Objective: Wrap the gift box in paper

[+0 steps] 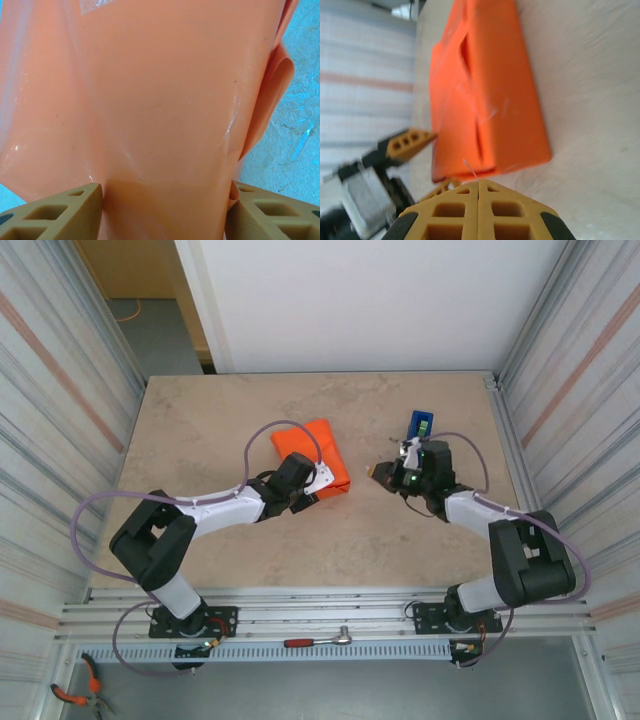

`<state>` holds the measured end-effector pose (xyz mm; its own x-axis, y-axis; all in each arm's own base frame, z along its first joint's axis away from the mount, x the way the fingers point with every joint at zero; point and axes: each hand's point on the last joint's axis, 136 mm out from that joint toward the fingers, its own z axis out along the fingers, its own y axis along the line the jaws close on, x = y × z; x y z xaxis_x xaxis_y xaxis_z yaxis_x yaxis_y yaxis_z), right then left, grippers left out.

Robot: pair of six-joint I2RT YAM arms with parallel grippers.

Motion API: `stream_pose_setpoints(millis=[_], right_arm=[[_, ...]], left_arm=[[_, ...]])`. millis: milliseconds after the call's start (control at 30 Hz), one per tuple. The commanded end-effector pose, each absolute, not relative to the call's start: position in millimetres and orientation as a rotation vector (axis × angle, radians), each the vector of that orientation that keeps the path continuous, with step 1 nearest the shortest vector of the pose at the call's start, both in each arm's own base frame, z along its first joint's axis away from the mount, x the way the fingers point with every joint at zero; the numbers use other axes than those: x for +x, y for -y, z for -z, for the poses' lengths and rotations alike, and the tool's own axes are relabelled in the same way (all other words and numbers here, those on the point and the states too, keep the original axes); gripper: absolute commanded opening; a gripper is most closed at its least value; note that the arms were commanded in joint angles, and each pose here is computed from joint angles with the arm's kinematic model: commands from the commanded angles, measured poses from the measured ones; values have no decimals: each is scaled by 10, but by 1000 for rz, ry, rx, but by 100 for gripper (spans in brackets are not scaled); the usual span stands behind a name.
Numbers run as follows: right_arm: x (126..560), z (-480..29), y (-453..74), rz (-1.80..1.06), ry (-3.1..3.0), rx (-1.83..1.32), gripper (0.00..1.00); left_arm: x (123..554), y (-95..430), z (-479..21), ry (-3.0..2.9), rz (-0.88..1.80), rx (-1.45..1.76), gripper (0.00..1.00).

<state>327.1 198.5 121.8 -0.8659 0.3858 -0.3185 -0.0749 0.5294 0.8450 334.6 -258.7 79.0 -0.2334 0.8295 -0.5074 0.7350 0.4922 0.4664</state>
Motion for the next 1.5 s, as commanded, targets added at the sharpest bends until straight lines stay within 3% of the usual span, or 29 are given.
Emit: stream_pose_setpoints(millis=[0, 467, 1467], right_arm=[[3124, -1178, -2128, -1228, -2277, 123, 0], [2810, -1175, -2697, -1233, -2152, -141, 0], [3011, -977, -3003, -1265, -2081, -105, 0]], left_arm=[[3295, 2516, -646, -2075, -174, 1311, 61], [3286, 2514, -642, -2075, -174, 1313, 62], [3275, 2513, -627, -2076, -179, 1322, 62]])
